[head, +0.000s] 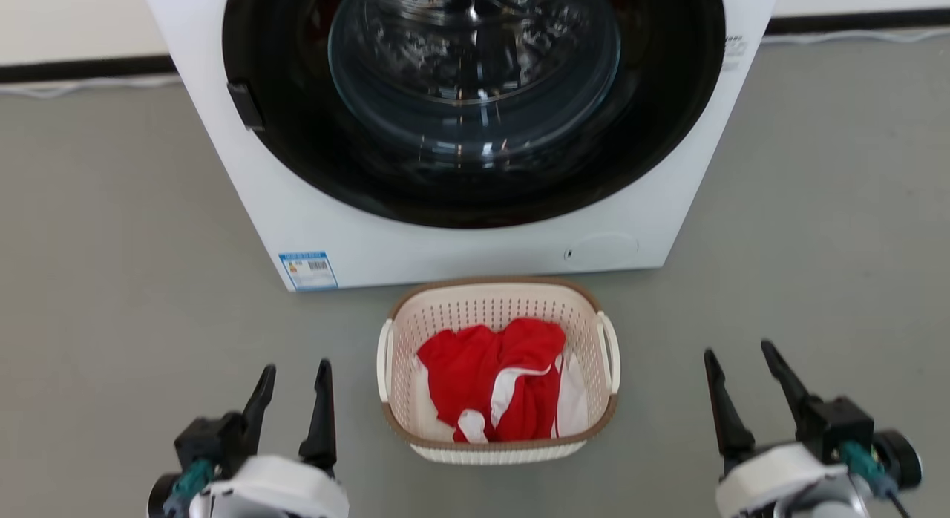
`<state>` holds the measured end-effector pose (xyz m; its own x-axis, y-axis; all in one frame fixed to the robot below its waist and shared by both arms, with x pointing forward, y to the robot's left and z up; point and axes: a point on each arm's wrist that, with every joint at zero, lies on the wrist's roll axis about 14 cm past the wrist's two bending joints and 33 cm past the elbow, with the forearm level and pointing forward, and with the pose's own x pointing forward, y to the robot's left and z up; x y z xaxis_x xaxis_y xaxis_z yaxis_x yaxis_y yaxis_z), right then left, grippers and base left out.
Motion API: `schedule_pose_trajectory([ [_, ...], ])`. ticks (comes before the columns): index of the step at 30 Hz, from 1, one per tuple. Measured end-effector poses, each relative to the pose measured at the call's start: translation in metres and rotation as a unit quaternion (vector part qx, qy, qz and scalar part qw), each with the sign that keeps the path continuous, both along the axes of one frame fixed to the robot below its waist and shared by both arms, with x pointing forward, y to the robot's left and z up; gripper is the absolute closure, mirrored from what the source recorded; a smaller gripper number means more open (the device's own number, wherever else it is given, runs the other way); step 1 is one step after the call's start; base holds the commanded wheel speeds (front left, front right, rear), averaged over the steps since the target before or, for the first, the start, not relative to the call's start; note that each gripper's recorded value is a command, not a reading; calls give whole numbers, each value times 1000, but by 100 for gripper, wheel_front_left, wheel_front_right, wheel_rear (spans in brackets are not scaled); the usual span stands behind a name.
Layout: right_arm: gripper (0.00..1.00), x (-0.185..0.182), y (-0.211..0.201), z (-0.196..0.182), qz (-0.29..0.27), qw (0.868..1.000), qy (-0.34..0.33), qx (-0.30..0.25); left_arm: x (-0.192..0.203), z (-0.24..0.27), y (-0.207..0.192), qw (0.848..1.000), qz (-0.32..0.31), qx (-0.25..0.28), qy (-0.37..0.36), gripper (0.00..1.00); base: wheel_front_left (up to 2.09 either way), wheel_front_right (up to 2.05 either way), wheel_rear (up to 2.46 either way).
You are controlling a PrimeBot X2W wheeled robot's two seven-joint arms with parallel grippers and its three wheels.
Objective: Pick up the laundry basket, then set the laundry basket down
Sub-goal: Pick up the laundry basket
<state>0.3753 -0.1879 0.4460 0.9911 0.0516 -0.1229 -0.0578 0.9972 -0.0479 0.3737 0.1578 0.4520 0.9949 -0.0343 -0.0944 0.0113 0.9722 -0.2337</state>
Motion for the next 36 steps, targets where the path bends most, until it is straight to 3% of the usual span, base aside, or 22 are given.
schedule_pose_trajectory([
  [10,0,46,4,-27,4,999,35,8,48,-24,-13,999,-19,-2,31,0,0,0,0],
  [16,0,78,8,-78,18,994,108,3,82,-68,-20,995,-29,8,92,0,0,0,0],
  [27,0,119,28,-155,56,976,213,-9,120,-147,-36,979,-51,11,195,0,0,0,0],
  [36,0,120,27,-217,65,956,286,-20,137,-195,-41,969,-50,10,242,0,0,0,0],
])
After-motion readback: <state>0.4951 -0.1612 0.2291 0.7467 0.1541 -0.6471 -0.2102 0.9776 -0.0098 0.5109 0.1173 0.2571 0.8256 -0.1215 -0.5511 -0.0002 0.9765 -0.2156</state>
